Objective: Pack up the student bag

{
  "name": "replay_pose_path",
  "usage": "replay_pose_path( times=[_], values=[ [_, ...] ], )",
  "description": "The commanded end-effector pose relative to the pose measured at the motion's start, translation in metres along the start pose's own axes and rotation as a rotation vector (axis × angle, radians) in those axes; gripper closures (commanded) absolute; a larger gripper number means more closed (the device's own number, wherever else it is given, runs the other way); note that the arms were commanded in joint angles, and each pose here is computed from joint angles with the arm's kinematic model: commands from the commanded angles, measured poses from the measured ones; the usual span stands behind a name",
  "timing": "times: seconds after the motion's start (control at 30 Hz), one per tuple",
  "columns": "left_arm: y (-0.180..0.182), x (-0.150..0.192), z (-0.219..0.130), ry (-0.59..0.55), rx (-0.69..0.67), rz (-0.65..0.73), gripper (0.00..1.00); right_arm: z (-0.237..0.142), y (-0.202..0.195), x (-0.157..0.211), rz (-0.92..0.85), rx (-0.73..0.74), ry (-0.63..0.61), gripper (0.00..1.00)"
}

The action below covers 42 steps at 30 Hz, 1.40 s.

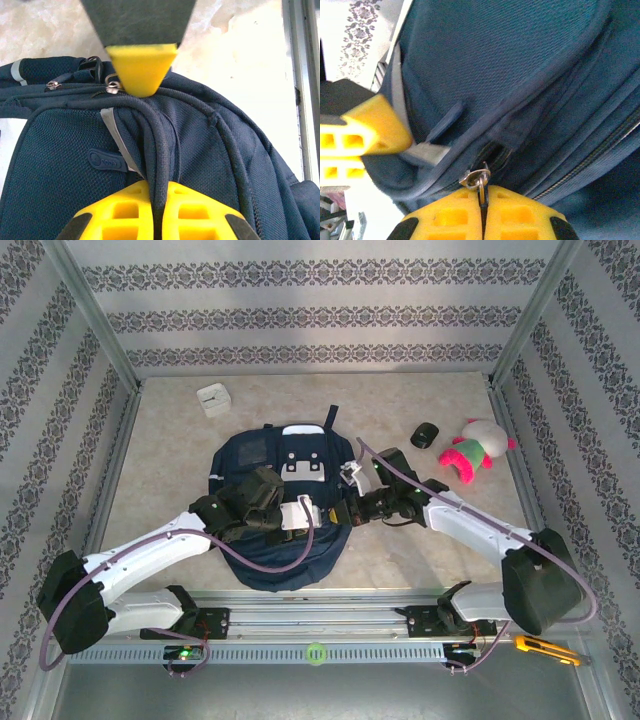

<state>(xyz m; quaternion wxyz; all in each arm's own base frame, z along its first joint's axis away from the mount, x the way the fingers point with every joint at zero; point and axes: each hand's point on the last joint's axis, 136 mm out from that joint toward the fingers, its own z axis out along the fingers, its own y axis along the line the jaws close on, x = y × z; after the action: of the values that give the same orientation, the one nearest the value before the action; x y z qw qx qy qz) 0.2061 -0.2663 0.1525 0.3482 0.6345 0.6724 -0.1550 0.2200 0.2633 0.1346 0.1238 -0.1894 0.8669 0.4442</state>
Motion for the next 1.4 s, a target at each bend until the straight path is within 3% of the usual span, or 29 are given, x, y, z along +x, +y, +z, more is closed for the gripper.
replay_pose_path(
  times=[0.0, 0.13, 0.37, 0.47, 0.57, 0.63, 0.7, 0.9, 1.0, 1.17, 1.37],
  values=[
    [-0.025, -0.003, -0.015, -0.043, 0.107, 0.024, 1.00, -0.011, -0.043, -0.033, 0.037, 0.183, -0.107, 1.00],
    [-0.031, -0.009, -0.019, -0.075, 0.136, 0.033, 1.00, -0.022, -0.079, -0.046, 0.135, 0.315, -0.177, 1.00],
    [-0.032, -0.011, -0.015, -0.098, 0.145, 0.035, 0.99, -0.013, -0.068, -0.056, 0.099, 0.255, -0.191, 1.00],
    [-0.021, -0.011, -0.013, -0.085, 0.094, -0.023, 0.79, -0.016, -0.065, -0.049, 0.112, 0.264, -0.171, 0.98],
    [0.001, -0.017, -0.018, -0.087, -0.018, -0.159, 0.50, -0.021, -0.066, -0.046, 0.123, 0.293, -0.172, 0.83],
    [0.022, -0.021, -0.028, -0.100, -0.128, -0.324, 0.30, -0.033, -0.066, -0.038, 0.138, 0.343, -0.168, 0.63],
    [0.041, -0.015, -0.058, -0.097, -0.268, -0.634, 0.15, -0.070, -0.038, -0.025, 0.163, 0.390, -0.189, 0.37],
    [0.048, 0.041, -0.096, -0.042, -0.532, -1.123, 0.14, -0.080, 0.001, -0.022, 0.104, 0.423, -0.170, 0.35],
    [0.039, 0.062, -0.091, -0.062, -0.548, -1.268, 0.14, -0.067, 0.006, -0.030, 0.064, 0.428, -0.141, 0.34],
    [0.035, 0.088, -0.073, -0.054, -0.570, -1.398, 0.15, -0.024, -0.012, -0.028, 0.058, 0.446, -0.021, 0.37],
    [0.026, 0.138, -0.048, 0.117, -0.664, -1.412, 0.15, 0.012, -0.066, -0.002, 0.117, 0.507, 0.005, 0.42]
  ],
)
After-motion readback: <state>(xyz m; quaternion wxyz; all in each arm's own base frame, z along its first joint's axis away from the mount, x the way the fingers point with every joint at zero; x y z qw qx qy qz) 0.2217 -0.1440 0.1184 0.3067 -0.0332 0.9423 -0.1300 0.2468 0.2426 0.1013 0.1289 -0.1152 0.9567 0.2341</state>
